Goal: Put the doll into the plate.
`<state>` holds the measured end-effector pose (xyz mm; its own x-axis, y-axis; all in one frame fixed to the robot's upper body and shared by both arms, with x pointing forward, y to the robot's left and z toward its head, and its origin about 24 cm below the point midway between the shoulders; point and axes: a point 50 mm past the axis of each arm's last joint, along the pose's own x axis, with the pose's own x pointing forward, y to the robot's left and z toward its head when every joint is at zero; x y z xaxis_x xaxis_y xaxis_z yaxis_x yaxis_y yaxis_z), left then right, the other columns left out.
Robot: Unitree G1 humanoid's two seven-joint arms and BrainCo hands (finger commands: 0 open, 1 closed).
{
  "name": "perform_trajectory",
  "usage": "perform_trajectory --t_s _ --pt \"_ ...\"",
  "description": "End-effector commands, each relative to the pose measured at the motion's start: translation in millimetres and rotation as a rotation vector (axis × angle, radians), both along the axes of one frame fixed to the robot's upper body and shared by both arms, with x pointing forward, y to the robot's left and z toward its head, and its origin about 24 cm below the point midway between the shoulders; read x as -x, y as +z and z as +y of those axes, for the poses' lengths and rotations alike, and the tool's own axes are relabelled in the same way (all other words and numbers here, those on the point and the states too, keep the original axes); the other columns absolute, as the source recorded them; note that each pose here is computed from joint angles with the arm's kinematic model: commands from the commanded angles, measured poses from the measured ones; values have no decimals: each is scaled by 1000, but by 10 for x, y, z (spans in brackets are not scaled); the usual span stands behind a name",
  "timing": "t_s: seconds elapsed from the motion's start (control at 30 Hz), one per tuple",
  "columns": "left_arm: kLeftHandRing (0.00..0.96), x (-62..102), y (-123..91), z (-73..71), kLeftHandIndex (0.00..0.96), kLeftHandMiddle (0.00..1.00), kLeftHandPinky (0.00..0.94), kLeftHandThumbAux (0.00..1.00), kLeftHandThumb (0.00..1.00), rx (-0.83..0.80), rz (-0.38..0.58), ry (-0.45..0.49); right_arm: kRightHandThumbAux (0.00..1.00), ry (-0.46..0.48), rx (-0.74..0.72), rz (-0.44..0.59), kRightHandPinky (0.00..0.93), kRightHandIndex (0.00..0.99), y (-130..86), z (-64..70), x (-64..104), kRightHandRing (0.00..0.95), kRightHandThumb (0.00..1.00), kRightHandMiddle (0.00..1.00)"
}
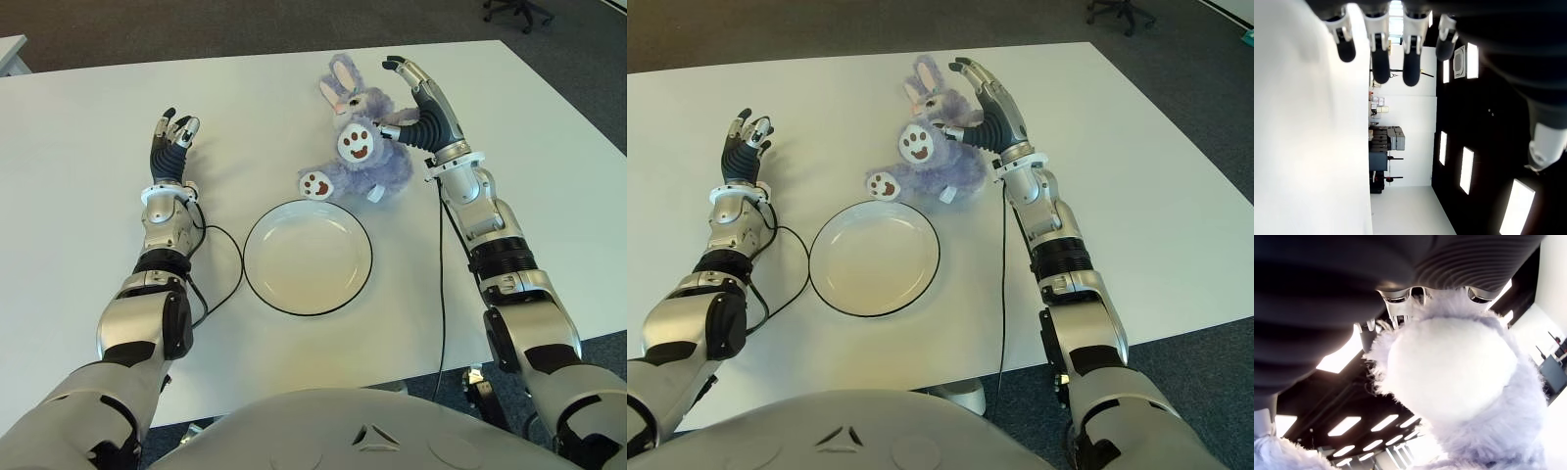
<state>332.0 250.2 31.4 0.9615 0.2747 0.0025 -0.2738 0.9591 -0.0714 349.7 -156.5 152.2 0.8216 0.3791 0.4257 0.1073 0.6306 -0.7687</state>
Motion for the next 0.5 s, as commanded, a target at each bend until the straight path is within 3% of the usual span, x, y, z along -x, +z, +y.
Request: perform_trajectory --t_s 0.03,0.5 --pt "159 253 -429 -32 85 182 72 504 0 59 162 2 480 -4 20 38 100 102 -98 2 5 89 119 105" --pt "147 267 -431 -6 92 172 55 489 0 62 159 0 540 14 -26 103 63 114 -184 -28 -1 50 143 70"
